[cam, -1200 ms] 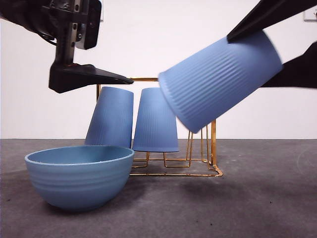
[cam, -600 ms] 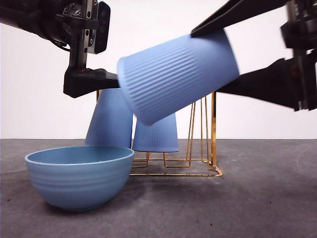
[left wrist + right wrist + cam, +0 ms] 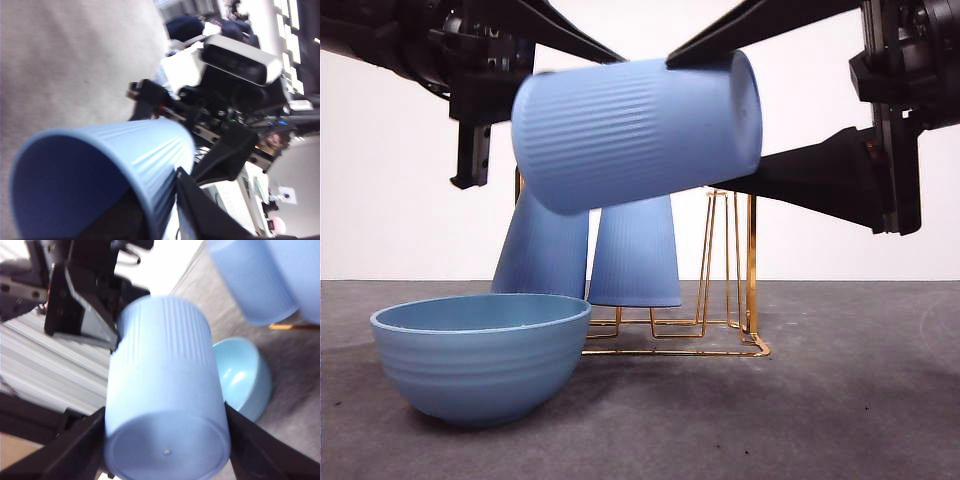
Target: Right arm lift cup from the cupboard, then place it on the right of the bowl
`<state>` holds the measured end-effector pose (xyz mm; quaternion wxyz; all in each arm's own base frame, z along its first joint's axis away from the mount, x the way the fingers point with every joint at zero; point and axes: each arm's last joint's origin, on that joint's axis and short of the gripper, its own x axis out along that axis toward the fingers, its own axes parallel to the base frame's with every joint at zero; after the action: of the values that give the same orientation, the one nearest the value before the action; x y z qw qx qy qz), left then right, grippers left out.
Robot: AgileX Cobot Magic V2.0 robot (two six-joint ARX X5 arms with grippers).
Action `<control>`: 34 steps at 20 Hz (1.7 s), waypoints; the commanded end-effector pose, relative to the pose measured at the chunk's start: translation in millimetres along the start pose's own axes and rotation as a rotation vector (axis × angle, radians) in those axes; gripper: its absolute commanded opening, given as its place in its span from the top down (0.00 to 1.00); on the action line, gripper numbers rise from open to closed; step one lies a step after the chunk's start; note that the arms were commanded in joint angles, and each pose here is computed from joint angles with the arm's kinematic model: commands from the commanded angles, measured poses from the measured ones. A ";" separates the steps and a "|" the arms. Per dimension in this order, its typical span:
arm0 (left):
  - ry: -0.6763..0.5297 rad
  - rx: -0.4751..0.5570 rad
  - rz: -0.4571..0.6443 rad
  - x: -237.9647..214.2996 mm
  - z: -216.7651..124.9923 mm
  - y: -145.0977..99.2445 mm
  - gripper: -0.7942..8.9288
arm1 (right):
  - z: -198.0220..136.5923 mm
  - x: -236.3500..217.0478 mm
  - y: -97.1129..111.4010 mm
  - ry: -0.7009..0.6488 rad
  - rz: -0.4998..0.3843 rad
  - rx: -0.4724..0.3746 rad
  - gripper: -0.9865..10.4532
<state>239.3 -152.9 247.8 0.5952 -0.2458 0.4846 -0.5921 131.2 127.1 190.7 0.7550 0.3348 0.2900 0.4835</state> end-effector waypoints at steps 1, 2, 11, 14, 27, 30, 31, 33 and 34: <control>0.014 -0.005 0.012 5.9 0.6 0.9 0.91 | 0.0 1.8 -1.8 -0.023 -0.036 0.012 0.68; 0.014 -0.005 0.012 5.9 0.6 0.9 0.91 | 0.0 1.8 -1.8 -0.022 -0.037 0.013 0.67; 0.018 -0.033 0.012 7.3 0.4 0.2 0.91 | 5.0 -7.5 -0.6 0.044 0.038 0.011 0.40; 0.021 -0.030 0.068 16.2 -0.7 -3.4 0.91 | 7.8 -18.6 -4.3 0.065 -0.038 0.044 0.40; 0.121 0.136 0.525 67.8 8.4 -38.8 0.91 | 33.8 -84.4 68.1 -0.023 -0.473 -0.180 0.40; 0.229 0.220 0.645 91.9 23.0 -48.2 0.91 | 34.7 -94.7 80.6 -0.077 -0.436 -0.204 0.40; 0.264 0.253 0.679 101.7 27.5 -51.4 0.91 | 34.2 -97.4 82.8 -0.086 -0.436 -0.207 0.40; 0.327 0.307 0.747 120.3 34.1 -54.4 0.91 | 32.9 -105.0 86.9 -0.107 -0.490 -0.208 0.40; 0.355 0.336 0.794 129.8 35.7 -54.0 0.91 | 32.4 -109.7 89.5 -0.116 -0.535 -0.217 0.40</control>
<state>222.0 -288.6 274.1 0.7176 0.1403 0.5435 -0.4123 69.0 46.3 287.1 0.8983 0.1969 0.2865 0.2688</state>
